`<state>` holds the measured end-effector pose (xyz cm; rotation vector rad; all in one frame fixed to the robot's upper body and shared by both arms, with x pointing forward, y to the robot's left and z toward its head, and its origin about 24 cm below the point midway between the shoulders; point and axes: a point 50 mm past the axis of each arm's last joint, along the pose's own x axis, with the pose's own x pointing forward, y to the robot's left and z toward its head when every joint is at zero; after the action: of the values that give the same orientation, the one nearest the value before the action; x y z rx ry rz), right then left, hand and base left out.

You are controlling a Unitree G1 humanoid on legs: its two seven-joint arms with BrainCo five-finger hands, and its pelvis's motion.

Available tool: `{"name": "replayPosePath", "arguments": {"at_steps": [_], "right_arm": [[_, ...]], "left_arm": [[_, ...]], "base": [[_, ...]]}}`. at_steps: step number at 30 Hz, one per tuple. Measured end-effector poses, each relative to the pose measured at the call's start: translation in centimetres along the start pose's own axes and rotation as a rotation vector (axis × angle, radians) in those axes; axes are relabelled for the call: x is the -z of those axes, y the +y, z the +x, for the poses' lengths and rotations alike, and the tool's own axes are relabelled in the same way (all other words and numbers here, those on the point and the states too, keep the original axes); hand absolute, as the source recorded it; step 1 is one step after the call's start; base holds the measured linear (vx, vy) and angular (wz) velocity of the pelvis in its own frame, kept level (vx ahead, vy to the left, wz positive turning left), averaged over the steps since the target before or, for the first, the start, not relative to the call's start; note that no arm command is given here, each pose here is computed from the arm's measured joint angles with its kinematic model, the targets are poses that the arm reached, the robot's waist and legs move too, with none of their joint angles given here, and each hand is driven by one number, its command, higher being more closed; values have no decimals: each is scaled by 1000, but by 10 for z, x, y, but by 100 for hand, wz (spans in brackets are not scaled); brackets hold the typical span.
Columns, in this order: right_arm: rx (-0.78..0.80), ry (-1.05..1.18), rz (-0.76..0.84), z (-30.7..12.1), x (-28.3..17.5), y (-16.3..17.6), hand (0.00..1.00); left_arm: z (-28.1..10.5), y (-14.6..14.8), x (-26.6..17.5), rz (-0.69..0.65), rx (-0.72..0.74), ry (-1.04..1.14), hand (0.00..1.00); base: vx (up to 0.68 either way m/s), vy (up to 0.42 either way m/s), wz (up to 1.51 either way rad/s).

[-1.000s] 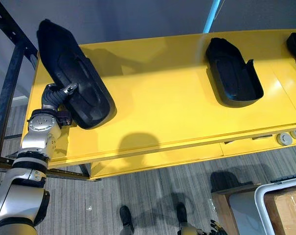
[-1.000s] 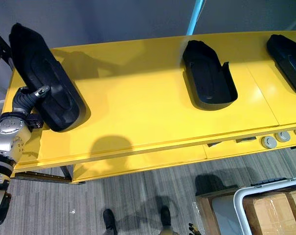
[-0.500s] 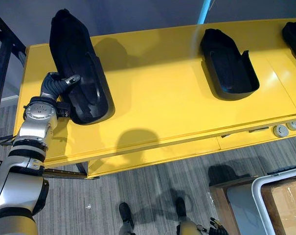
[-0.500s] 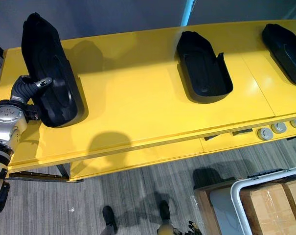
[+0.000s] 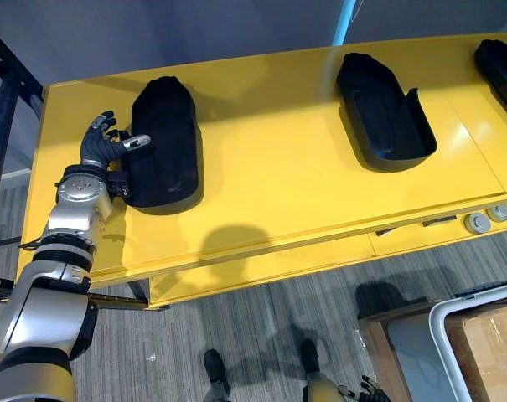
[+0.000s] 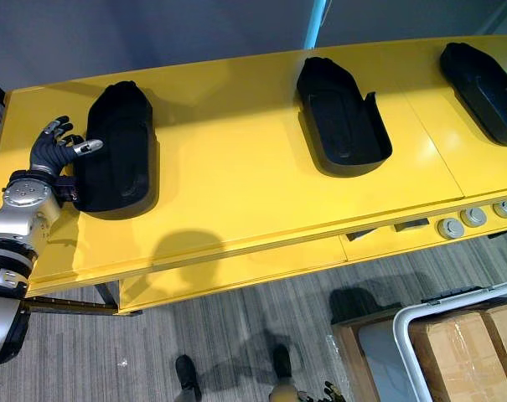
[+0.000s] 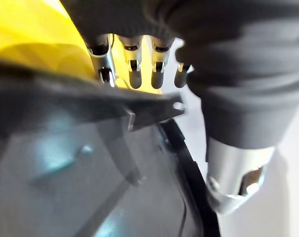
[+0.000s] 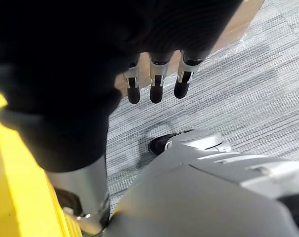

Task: Walk over and take plastic housings, then place them on the shelf

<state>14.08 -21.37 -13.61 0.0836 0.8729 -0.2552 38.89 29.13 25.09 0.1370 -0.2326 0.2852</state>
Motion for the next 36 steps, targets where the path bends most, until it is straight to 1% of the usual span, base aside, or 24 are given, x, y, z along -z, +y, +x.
{"name": "replayPosePath", "arguments": {"at_steps": [7, 10, 12, 13, 15, 16, 17, 19, 20, 21, 22, 23, 24, 25, 26, 28, 30, 33, 36], "right_arm": [[11, 12, 16, 0, 2, 0, 0], [23, 21, 35, 0, 4, -1, 0], [37, 39, 58, -1, 9, -3, 0], [41, 42, 61, -1, 10, -4, 0], [50, 48, 69, -2, 13, -6, 0], [65, 56, 79, -4, 17, -11, 0], [71, 59, 84, -5, 18, -12, 0], [113, 89, 119, -11, 31, -22, 0], [123, 97, 126, -13, 35, -25, 0], [130, 111, 130, -14, 39, -26, 0], [140, 125, 142, -15, 43, -28, 0], [140, 128, 143, -16, 44, -28, 0], [143, 128, 145, -16, 45, -29, 0], [146, 128, 145, -17, 46, -29, 0], [147, 128, 145, -17, 47, -30, 0], [150, 135, 144, -19, 50, -30, 0], [153, 141, 140, -20, 52, -31, 0], [156, 143, 135, -20, 53, -31, 0], [147, 142, 114, -20, 52, -28, 0]], "left_arm": [[1, -13, 1, -164, -19, 10, 0], [-3, -23, -17, -244, -24, -81, 0], [-17, -26, -43, -246, -13, -244, 0], [-22, -26, -47, -242, -22, -284, 0], [-45, -19, -56, -240, -65, -416, 0], [-64, -14, -54, -239, -104, -488, 0], [-68, -13, -52, -238, -112, -495, 0], [-104, -7, -23, -214, -198, -501, 0], [-112, -8, -15, -210, -209, -489, 0], [-125, -11, -4, -203, -225, -472, 100], [-144, -16, 11, -171, -239, -438, 100], [-153, -18, 19, -159, -240, -418, 100], [-170, -27, 34, -151, -227, -363, 100], [-187, -36, 49, -163, -195, -303, 100], [-194, -42, 54, -171, -165, -275, 100], [-215, -69, 72, -198, -24, -181, 100], [-223, -86, 77, -227, 54, -146, 100], [-221, -94, 88, -228, 105, -109, 100], [-218, -97, 101, -221, 116, -56, 100]], "base": [[-10, 9, 4], [-9, 10, 5], [-2, 10, 7], [3, 4, 6], [-10, 4, 6], [-14, 7, 5], [-11, 12, 6], [0, 19, 9], [6, 19, 8], [5, 16, 6], [3, 15, 8], [-3, 20, 10], [-20, 27, 8], [-20, 23, 6], [-28, 20, 3], [-16, 10, -1], [0, 0, 0], [0, 0, 0], [10, 1, 0]]}}
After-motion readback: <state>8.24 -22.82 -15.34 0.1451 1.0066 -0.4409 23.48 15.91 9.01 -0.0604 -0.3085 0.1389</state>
